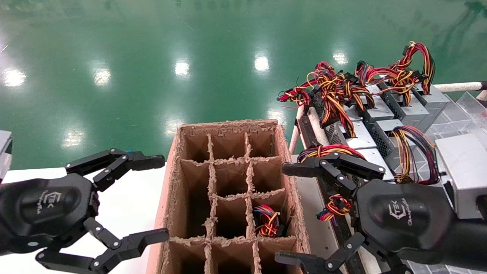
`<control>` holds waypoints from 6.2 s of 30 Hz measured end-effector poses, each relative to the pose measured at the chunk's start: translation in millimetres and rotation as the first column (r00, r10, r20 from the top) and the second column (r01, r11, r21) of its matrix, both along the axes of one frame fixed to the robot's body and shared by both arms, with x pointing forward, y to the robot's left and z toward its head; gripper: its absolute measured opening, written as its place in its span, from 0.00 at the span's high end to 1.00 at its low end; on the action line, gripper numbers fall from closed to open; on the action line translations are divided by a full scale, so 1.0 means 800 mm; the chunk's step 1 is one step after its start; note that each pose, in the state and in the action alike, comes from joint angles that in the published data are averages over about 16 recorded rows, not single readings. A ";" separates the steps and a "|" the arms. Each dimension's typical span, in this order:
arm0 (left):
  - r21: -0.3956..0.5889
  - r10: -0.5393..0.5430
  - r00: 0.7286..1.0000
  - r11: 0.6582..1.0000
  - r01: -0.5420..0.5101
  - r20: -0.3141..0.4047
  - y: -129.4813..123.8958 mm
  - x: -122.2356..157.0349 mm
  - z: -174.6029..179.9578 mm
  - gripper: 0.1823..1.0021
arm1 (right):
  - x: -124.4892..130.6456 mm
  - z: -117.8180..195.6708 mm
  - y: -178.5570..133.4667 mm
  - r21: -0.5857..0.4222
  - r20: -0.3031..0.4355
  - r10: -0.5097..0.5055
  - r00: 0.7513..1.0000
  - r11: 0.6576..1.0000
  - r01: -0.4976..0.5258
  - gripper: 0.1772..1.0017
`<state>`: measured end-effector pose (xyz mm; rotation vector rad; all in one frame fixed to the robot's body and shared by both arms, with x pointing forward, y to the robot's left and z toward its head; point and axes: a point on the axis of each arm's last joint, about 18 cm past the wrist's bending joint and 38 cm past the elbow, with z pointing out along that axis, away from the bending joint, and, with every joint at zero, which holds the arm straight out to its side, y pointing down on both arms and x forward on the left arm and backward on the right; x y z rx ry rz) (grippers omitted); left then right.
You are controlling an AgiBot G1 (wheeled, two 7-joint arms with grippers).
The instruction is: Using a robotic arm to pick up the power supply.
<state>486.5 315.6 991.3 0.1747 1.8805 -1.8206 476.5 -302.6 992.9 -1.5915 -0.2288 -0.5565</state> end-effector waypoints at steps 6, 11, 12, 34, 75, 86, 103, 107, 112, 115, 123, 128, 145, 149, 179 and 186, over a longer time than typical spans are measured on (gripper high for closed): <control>0.000 0.000 1.000 1.000 0.000 0.000 0.000 0.000 0.000 0.00 | 0.000 0.000 0.000 0.000 0.000 0.000 1.000 1.000 0.000 0.00; 0.000 0.000 1.000 1.000 0.000 0.000 0.000 0.000 0.000 0.00 | 0.000 0.000 0.000 0.000 0.000 0.000 1.000 1.000 0.000 0.00; 0.000 0.000 1.000 1.000 0.000 0.000 0.000 0.000 0.000 0.00 | 0.000 0.000 0.000 0.000 0.000 0.000 1.000 1.000 0.000 0.00; 0.000 0.000 1.000 1.000 0.000 0.000 0.000 0.000 0.000 0.01 | 0.008 -0.009 0.001 -0.058 -0.006 -0.027 1.000 0.998 0.026 0.00; 0.000 0.000 1.000 1.000 0.000 0.000 0.000 0.000 0.000 0.82 | 0.141 -0.060 0.022 -0.375 -0.073 -0.189 0.979 0.915 0.149 0.13; 0.000 0.000 1.000 1.000 0.000 0.000 0.000 0.000 0.000 0.96 | 0.150 -0.064 0.013 -0.378 -0.060 -0.197 0.979 0.912 0.161 0.38; 0.000 0.000 1.000 1.000 0.000 0.000 0.000 0.000 0.000 0.99 | 0.151 -0.059 0.007 -0.380 -0.056 -0.201 0.978 0.910 0.165 0.78; 0.000 0.000 1.000 1.000 0.000 0.000 0.000 0.000 0.000 0.99 | 0.149 -0.055 0.007 -0.386 -0.049 -0.199 0.979 0.908 0.165 0.81; 0.000 0.000 1.000 1.000 0.000 0.000 0.000 0.000 0.000 0.99 | 0.145 -0.047 0.008 -0.394 -0.036 -0.195 0.980 0.904 0.166 0.83; 0.000 0.000 1.000 1.000 0.000 0.000 0.000 0.000 0.000 0.99 | 0.141 -0.040 0.008 -0.396 -0.027 -0.192 0.981 0.903 0.166 0.83; 0.000 0.000 1.000 1.000 0.000 0.000 0.000 0.000 0.000 0.99 | 0.126 -0.012 0.006 -0.393 0.020 -0.180 0.983 0.903 0.174 0.83; 0.000 0.000 1.000 1.000 0.000 0.000 0.000 0.000 0.000 0.99 | 0.112 0.013 0.005 -0.390 0.074 -0.171 0.982 0.902 0.186 0.83; 0.000 0.000 1.000 1.000 0.000 0.000 0.000 0.000 0.000 0.99 | 0.053 0.109 0.011 -0.359 0.335 -0.131 0.933 0.898 0.255 0.83; 0.000 0.000 1.000 1.000 0.000 0.000 0.000 0.000 0.000 0.99 | 0.037 0.134 0.013 -0.345 0.408 -0.126 0.904 0.896 0.280 0.83; 0.000 0.000 1.000 1.000 0.000 0.000 0.000 0.000 0.000 0.99 | -0.061 0.282 -0.101 0.006 0.734 -0.387 0.557 0.825 0.566 0.83; 0.000 0.000 1.000 1.000 0.000 0.000 0.000 0.000 0.000 0.99 | -0.084 0.291 -0.157 0.082 0.722 -0.489 0.490 0.763 0.641 0.83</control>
